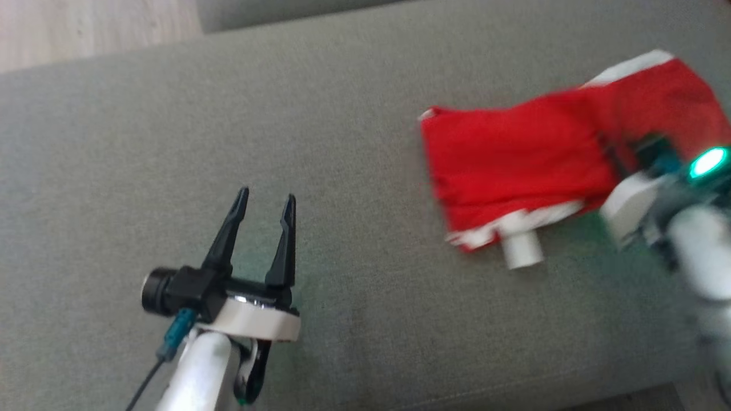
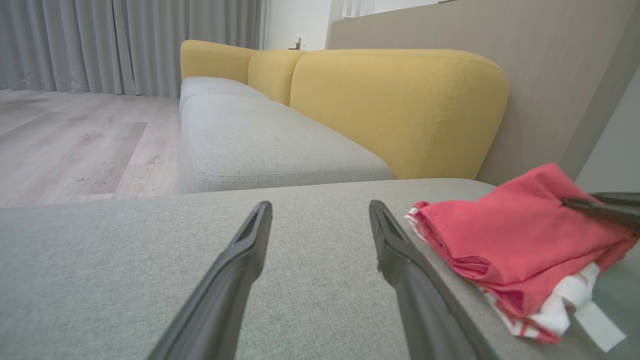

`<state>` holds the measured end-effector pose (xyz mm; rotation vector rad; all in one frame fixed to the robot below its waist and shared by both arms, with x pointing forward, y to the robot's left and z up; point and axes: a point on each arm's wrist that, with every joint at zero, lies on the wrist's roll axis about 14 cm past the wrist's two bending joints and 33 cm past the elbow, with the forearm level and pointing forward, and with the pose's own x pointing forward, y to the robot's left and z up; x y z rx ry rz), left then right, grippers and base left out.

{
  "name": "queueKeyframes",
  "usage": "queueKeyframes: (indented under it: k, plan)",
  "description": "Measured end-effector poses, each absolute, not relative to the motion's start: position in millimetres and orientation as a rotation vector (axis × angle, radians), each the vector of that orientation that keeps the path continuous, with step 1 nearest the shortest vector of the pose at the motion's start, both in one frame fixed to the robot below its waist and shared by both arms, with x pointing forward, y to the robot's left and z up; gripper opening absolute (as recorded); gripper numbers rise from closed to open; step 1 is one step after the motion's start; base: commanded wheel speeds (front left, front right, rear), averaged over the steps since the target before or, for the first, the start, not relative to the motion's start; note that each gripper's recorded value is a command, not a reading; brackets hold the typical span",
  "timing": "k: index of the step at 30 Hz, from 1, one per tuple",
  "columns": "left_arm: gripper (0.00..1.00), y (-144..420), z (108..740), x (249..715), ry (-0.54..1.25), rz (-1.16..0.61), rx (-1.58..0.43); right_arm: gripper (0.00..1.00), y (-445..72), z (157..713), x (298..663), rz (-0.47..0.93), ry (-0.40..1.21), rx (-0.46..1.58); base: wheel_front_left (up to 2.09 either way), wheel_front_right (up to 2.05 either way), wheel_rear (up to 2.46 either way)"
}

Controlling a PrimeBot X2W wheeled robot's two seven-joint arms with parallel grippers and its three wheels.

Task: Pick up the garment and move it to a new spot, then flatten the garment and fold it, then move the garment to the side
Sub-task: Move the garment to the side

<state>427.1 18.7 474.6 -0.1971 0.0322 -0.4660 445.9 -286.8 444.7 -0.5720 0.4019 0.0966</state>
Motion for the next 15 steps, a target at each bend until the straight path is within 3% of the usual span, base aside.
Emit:
queueKeyframes:
  k: [7,15]
  plan:
    - [1.00,24,456,445,0.064,-0.457,-0.200,0.00,-382,477,461,-0.069,0.456,-0.702,0.00,0.00,0.00]
    - [1.00,36,442,450,0.091,-0.428,-0.191,0.00,-419,479,465,-0.156,0.489,-0.688,0.00,0.00,0.00]
